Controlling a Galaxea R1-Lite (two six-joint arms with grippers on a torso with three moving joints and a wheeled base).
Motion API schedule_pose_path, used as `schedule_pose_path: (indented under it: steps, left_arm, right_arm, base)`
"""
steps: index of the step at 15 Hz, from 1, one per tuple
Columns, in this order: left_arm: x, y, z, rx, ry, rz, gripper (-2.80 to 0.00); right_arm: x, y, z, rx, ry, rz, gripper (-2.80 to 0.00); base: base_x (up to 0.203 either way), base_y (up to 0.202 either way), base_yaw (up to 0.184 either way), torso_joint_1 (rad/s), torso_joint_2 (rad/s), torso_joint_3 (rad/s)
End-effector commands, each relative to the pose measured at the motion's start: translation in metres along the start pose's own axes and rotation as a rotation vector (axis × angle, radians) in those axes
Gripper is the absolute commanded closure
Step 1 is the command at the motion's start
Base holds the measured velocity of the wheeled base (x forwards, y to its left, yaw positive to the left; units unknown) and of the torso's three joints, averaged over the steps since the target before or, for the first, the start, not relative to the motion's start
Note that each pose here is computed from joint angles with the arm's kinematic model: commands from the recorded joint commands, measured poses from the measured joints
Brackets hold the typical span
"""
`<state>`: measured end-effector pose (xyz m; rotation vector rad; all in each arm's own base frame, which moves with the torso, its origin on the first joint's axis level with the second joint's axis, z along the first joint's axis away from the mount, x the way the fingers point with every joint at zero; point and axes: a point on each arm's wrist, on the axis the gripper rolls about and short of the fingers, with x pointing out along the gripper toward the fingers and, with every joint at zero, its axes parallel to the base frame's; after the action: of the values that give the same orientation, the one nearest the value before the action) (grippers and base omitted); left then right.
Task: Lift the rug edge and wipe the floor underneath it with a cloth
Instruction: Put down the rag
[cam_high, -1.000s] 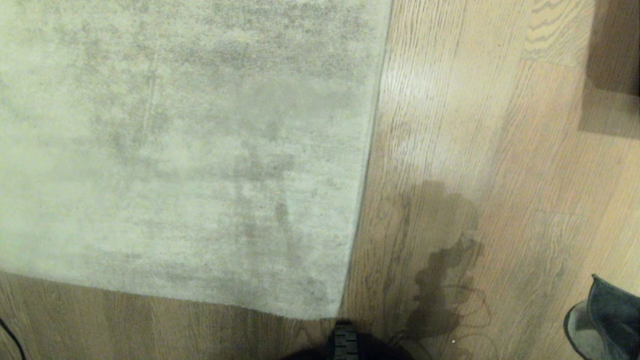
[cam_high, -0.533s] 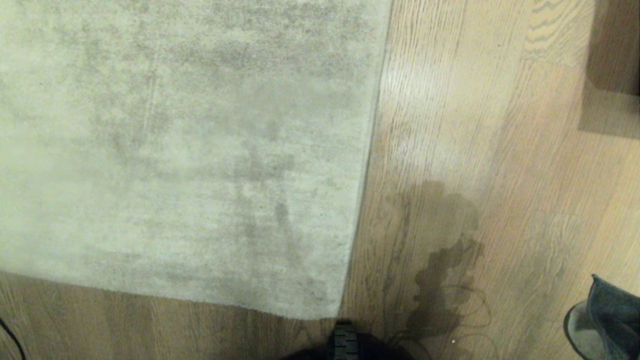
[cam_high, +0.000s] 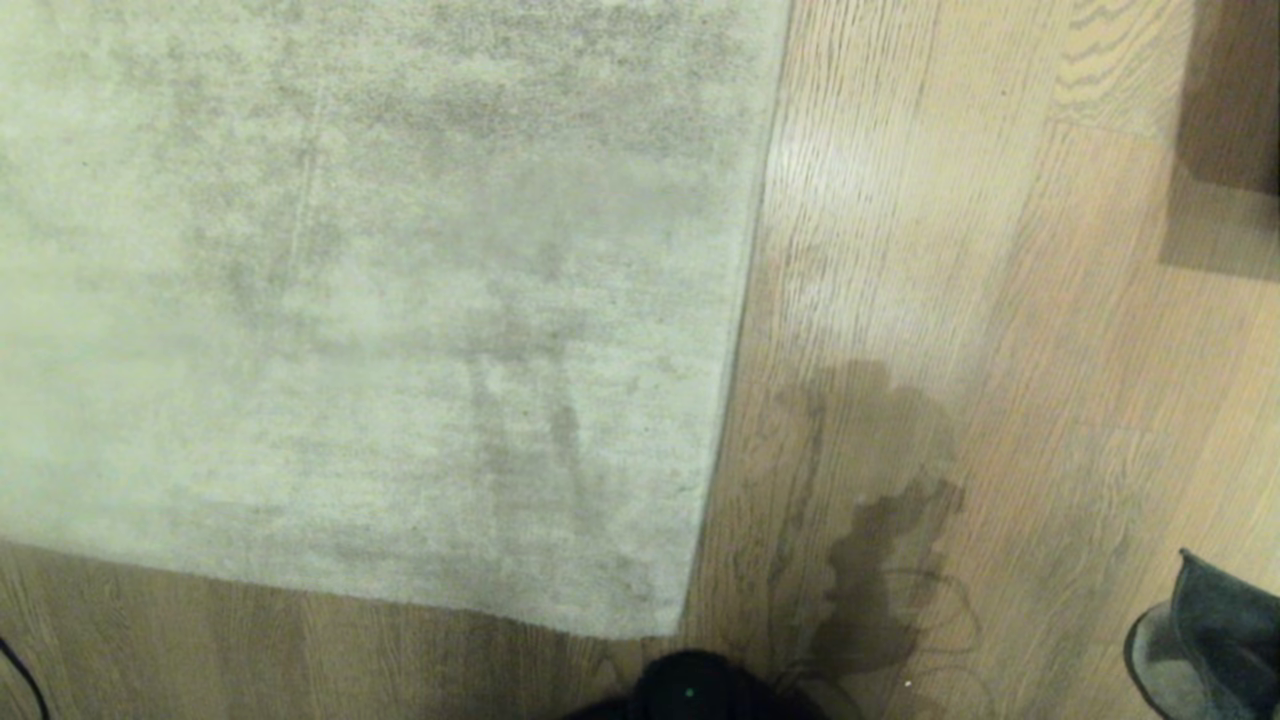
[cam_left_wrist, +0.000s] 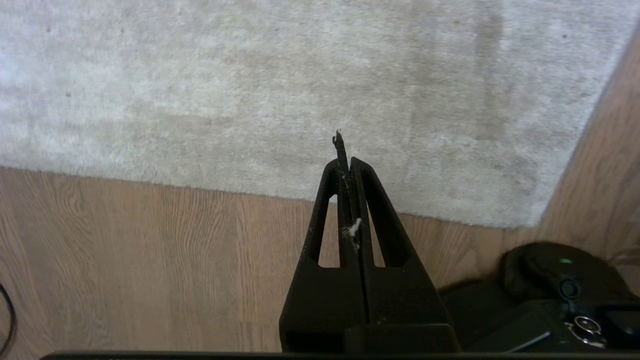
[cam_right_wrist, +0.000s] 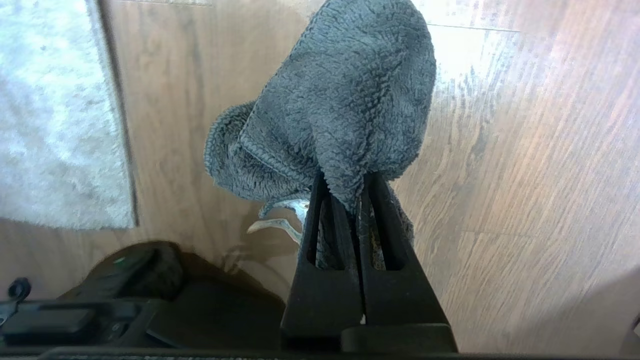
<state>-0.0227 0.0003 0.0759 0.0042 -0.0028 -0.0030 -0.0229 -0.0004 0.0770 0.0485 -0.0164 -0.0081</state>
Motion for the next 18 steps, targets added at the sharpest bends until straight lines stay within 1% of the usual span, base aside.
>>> schedule_pose_path:
  steps: [1,12,13,18]
  left_arm:
    - [0.0001,0.0,0.0001,0.0,0.0,0.001,0.0]
    - [0.0001,0.0,0.0003,-0.001,-0.002,0.001,0.0]
    - [0.0001,0.0,0.0003,-0.001,-0.002,0.001,0.0]
    - [0.0001,0.0,0.0001,0.0,0.0,0.001,0.0]
  right_arm:
    - [0.0001,-0.0001,0.0001,0.001,0.001,0.002,0.0]
    - [0.0001,-0.0001,0.0001,0.001,0.001,0.001,0.0]
    - [0.0001,-0.0001,0.0001,0.001,0.001,0.002,0.0]
    - [0.0001,-0.0001,0.0001,0.001,0.001,0.001,0.0]
  base:
    - [-0.002,-0.092,0.011,0.002,0.0,0.012]
    - [0.0,-0.188,0.002,0.002,0.0,0.003]
    - [0.0,-0.102,0.0,0.006,0.0,0.003]
    - [0.0,0.0,0.0,0.0,0.0,0.0]
